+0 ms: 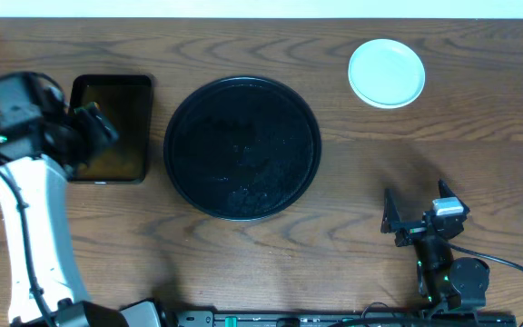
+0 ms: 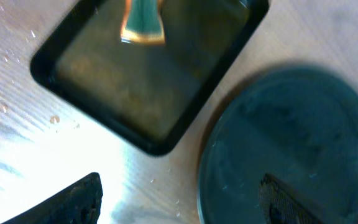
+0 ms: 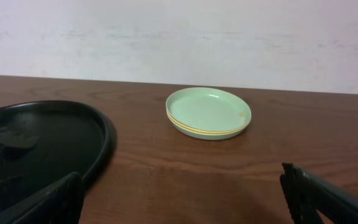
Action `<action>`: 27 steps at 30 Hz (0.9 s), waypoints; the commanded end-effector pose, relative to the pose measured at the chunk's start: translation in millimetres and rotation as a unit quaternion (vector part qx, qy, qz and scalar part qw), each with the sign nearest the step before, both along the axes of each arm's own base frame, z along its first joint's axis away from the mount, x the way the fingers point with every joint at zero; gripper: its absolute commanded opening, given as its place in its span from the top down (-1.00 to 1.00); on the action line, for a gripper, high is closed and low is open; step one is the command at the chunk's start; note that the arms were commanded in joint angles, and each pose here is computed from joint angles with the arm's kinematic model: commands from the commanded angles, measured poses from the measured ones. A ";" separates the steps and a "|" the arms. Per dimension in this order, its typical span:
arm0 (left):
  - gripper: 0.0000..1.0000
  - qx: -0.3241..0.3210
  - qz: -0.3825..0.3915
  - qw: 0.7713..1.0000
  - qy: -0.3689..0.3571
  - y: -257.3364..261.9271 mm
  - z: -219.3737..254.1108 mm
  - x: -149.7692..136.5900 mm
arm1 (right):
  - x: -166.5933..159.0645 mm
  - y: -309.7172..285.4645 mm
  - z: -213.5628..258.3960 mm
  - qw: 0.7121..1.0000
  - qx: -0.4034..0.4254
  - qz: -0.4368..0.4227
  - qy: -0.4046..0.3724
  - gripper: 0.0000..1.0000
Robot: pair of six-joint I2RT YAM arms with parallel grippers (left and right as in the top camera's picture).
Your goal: Clean dirty plates on tray and stack at the side
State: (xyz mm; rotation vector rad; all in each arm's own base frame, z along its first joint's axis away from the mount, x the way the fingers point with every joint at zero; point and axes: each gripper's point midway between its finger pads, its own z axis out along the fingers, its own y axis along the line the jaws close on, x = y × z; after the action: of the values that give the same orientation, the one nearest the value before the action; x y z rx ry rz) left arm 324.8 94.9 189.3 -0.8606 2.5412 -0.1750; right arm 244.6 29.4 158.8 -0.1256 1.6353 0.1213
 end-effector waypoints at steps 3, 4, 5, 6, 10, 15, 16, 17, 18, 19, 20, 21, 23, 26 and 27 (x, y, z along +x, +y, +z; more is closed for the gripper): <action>-0.61 0.061 -0.060 0.996 -0.026 -29.8 -15.9 -16.1 | 0.0 -3.3 0.4 1.000 -0.005 -0.007 -0.003 -0.99; -0.61 0.067 -0.072 0.994 -0.041 -36.5 -18.2 -17.5 | 0.0 -3.3 0.4 1.000 -0.005 -0.007 -0.003 -0.99; -0.61 0.071 -0.080 0.993 -0.055 -42.3 -20.4 -19.9 | 0.0 -3.3 0.4 1.000 -0.005 -0.007 -0.003 -0.98; -0.61 0.075 -0.087 0.991 -0.070 -47.4 -23.0 -22.9 | 0.0 -3.3 0.4 1.000 -0.005 -0.007 -0.003 -0.99; -0.61 0.089 -0.103 0.981 -0.136 -62.6 -35.9 -39.6 | 0.0 -3.3 0.4 1.000 -0.005 -0.007 -0.003 -0.99; -0.61 0.105 -0.107 0.967 -0.208 -70.5 -52.5 -64.6 | 0.0 -3.3 0.4 1.000 -0.005 -0.007 -0.003 -0.99; -0.61 0.108 -0.106 0.964 -0.221 -71.1 -56.2 -69.4 | 0.0 -3.3 0.4 1.000 -0.005 -0.007 -0.003 -0.99; -0.61 0.111 -0.105 0.961 -0.232 -71.5 -59.8 -73.0 | 0.0 -3.3 0.4 1.000 -0.005 -0.007 -0.003 -0.98; -0.61 0.114 -0.104 0.958 -0.243 -71.8 -61.7 -74.9 | 0.0 -3.3 0.4 1.000 -0.005 -0.007 -0.003 -0.98; -0.61 0.118 -0.103 0.953 -0.260 -72.0 -63.2 -76.5 | 0.0 -3.3 0.4 1.000 -0.005 -0.007 -0.003 -0.98; -0.61 0.120 -0.102 0.950 -0.268 -72.1 -63.3 -77.0 | 0.0 -3.3 0.4 1.000 -0.005 -0.007 -0.003 -0.99; -0.61 0.124 -0.100 0.944 -0.287 -72.2 -62.7 -77.8 | 0.0 -3.3 0.4 1.000 -0.005 -0.007 -0.003 -0.99; -0.61 0.128 -0.099 0.939 -0.302 -72.4 -63.0 -80.1 | 0.0 -3.3 0.4 1.000 -0.005 -0.007 -0.003 -0.99; -0.61 0.132 -0.097 0.933 -0.320 -72.8 -61.8 -83.3 | 0.0 -3.3 0.4 1.000 -0.005 -0.007 -0.003 -0.99; -0.61 0.133 -0.096 0.931 -0.325 -72.9 -61.0 -84.0 | 0.0 -3.3 0.4 1.000 -0.005 -0.007 -0.003 -0.98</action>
State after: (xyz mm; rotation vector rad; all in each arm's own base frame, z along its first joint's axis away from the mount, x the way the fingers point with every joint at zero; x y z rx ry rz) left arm 242.8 20.2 123.5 -0.3721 1.9997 -0.1604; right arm 244.5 29.3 159.2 -0.1256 1.6334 0.1206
